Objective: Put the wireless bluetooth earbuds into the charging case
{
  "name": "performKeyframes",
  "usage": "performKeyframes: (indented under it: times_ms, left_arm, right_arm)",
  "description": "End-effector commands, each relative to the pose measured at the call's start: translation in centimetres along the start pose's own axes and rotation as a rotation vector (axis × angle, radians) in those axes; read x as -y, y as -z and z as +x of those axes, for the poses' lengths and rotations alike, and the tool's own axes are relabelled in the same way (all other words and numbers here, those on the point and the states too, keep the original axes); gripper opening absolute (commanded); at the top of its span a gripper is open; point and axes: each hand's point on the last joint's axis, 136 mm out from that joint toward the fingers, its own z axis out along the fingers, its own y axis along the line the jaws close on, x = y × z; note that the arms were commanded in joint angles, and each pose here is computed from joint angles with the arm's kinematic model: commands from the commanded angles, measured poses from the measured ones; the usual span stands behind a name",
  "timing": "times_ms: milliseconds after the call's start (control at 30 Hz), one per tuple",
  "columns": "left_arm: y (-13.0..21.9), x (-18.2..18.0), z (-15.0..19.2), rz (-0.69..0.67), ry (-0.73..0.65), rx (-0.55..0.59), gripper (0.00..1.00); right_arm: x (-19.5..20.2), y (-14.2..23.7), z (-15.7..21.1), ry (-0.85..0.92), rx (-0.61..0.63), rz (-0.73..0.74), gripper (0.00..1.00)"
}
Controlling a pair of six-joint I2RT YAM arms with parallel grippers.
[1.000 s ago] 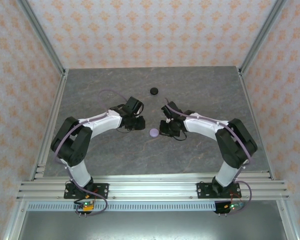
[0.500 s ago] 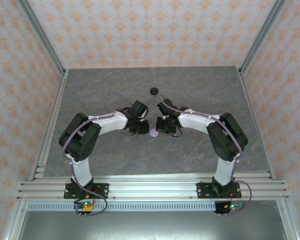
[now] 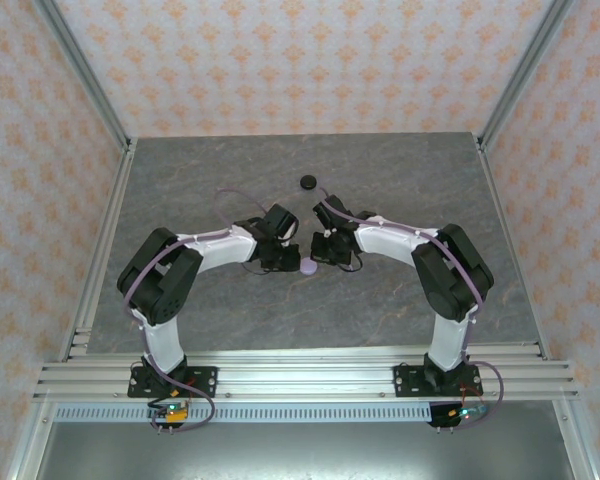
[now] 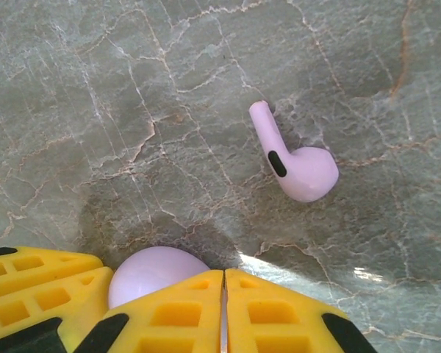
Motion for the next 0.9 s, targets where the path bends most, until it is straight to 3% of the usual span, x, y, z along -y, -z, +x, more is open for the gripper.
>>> performKeyframes:
  times_ms: [0,367,667,867]
  left_arm:
    - [1.5,0.0,0.4,-0.009,-0.007,0.012,0.16]
    - [3.5,-0.4,-0.8,0.046,0.026,0.054,0.26]
    - [3.1,0.0,-1.9,0.262,0.132,0.054,0.38]
    - [2.2,0.5,-1.9,0.323,0.155,0.043,0.45]
  right_arm:
    - [0.1,0.6,-0.8,0.019,0.028,0.041,0.10]
    - [0.8,4.0,-1.3,-0.005,0.114,-0.002,0.18]
    - [0.0,4.0,0.7,-0.046,0.066,-0.266,0.28]
    - [-0.2,2.7,1.3,-0.084,0.055,-0.325,0.29]
